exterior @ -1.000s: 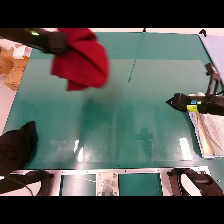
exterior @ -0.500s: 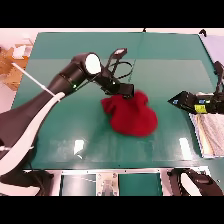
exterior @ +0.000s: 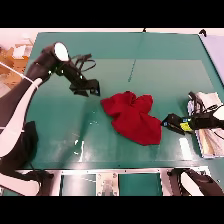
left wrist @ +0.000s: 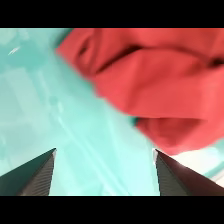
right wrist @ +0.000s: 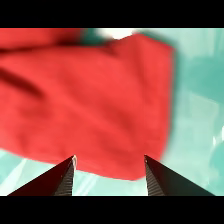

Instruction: Fold the shirts.

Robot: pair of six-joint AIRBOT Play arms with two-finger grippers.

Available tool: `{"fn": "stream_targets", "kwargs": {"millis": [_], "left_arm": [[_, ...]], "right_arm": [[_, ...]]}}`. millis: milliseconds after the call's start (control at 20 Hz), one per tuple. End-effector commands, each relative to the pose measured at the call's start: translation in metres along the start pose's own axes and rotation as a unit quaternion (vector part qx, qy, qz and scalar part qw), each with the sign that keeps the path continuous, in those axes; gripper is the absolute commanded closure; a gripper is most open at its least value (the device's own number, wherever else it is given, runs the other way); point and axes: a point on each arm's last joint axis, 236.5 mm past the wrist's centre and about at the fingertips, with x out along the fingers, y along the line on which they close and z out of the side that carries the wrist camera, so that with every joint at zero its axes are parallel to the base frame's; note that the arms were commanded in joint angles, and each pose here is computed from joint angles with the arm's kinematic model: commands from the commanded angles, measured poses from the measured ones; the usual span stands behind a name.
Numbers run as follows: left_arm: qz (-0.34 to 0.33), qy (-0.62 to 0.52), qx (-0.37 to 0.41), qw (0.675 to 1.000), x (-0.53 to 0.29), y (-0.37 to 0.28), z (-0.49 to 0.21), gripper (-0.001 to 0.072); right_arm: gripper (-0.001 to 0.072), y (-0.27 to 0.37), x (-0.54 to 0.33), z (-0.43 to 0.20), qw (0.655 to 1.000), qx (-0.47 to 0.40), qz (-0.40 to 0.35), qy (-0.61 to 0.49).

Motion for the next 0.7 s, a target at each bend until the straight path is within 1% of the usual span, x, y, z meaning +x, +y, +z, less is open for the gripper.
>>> {"fn": "stream_targets", "kwargs": {"millis": [0,100,250,400,450,500,550,600,650], "left_arm": [[-0.006,-0.046,-0.044,0.998,0.048,0.033,0.009,-0.0007],[-0.051,-0.067,-0.073,0.994,0.081,0.029,0.016,-0.0006],[-0.140,-0.072,-0.087,0.984,0.104,0.003,0.029,-0.0006],[-0.164,-0.079,-0.098,0.978,0.116,-0.003,0.035,-0.0005],[-0.164,-0.076,-0.099,0.979,0.120,-0.002,0.034,0.0013],[-0.165,-0.075,-0.100,0.978,0.123,-0.004,0.034,0.0014],[-0.165,-0.079,-0.101,0.978,0.125,-0.006,0.036,0.0046],[-0.167,-0.085,-0.093,0.978,0.126,-0.011,0.037,0.0296],[-0.174,-0.092,-0.077,0.978,0.126,-0.018,0.039,0.0528]], "right_arm": [[0.0215,-0.034,0.016,-0.011,0.998,0.057,-0.021,0.027],[0.0215,-0.039,0.020,-0.013,0.997,0.061,-0.013,0.035],[0.0215,-0.039,0.040,-0.034,0.995,0.062,0.004,0.078],[0.0216,-0.050,0.060,-0.040,0.992,0.081,-0.001,0.096],[0.0222,-0.047,0.064,-0.039,0.991,0.081,0.008,0.102],[0.0223,-0.039,0.069,-0.038,0.991,0.077,0.032,0.106],[0.0223,-0.030,0.073,-0.037,0.990,0.075,0.054,0.110],[0.0233,-0.023,0.075,-0.035,0.988,0.075,0.073,0.111],[0.0363,-0.015,0.078,-0.030,0.987,0.074,0.093,0.106]]}}
